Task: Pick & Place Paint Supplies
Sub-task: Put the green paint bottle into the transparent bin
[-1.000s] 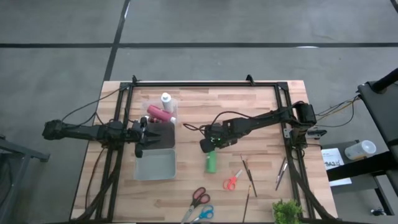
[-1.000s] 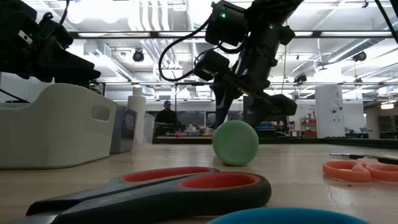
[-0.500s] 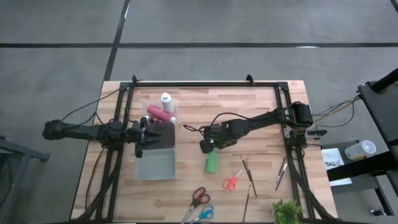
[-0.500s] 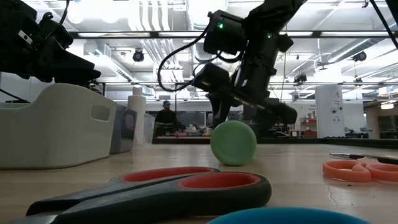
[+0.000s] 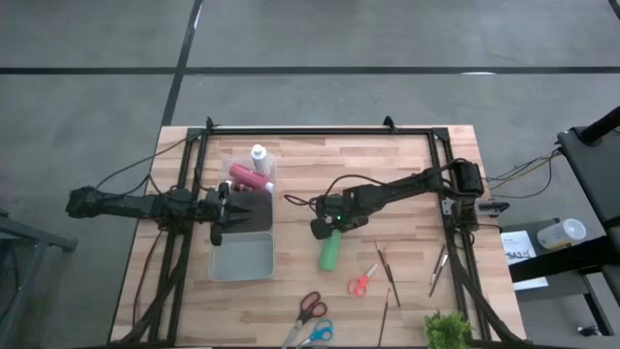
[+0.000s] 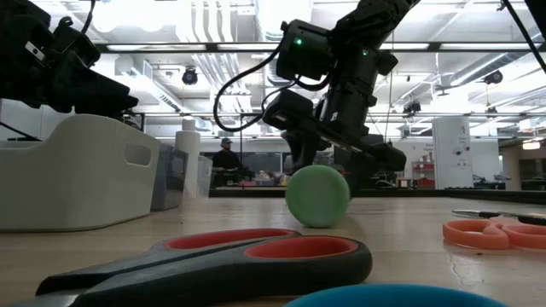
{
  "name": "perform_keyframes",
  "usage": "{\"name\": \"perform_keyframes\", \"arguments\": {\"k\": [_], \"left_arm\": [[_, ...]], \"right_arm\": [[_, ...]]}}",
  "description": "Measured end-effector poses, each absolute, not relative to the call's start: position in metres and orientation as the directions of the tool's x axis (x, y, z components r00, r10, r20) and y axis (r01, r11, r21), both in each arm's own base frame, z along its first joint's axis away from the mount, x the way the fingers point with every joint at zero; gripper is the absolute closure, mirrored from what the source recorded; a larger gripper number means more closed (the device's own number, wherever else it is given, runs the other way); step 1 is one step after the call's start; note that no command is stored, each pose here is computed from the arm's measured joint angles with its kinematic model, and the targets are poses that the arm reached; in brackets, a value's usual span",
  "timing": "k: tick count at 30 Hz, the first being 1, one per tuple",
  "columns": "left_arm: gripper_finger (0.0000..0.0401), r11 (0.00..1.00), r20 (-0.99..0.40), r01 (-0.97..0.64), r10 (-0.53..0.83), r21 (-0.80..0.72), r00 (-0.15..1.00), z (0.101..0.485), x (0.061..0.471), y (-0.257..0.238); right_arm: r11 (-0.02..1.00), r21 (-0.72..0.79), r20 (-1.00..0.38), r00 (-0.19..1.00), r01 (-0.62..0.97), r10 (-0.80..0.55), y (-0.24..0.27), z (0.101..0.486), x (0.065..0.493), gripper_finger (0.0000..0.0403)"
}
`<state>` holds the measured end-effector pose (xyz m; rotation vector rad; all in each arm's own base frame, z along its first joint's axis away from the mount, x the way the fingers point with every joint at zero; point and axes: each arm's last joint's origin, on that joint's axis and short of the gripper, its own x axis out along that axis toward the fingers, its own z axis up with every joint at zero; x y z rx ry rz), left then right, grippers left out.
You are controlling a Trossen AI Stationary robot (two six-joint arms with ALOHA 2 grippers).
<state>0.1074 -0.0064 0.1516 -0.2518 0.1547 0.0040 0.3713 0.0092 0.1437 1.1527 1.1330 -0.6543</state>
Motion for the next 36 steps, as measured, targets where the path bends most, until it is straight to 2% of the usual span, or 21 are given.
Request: {"name": "perform_keyframes", "arguments": {"k": [8,19,27,36], "left_arm": [[0.0271,0.969,-0.153,-0.023,-0.015,-0.248,0.988,0.152,0.107,-0.006],[0.0271,0.969,-0.153,-0.023,-0.016,-0.248,0.988,0.152,0.107,-0.006],[0.0271,0.969,-0.153,-0.024,-0.015,-0.248,0.988,0.152,0.107,-0.006],[0.0271,0.969,-0.153,-0.023,-0.016,-0.248,0.988,0.152,0.107,-0.006]], "right_arm": [[0.325,0.367,-0.93,0.34,0.872,0.137,0.009,0.144,0.371,0.0169],[0.365,0.371,-0.928,0.354,0.854,0.115,0.007,0.152,0.369,0.0175],[0.489,0.363,-0.895,0.443,0.793,-0.055,0.001,0.185,0.369,0.0176],[0.619,0.269,-0.824,0.509,0.738,-0.249,-0.004,0.213,0.379,0.0177]]}}
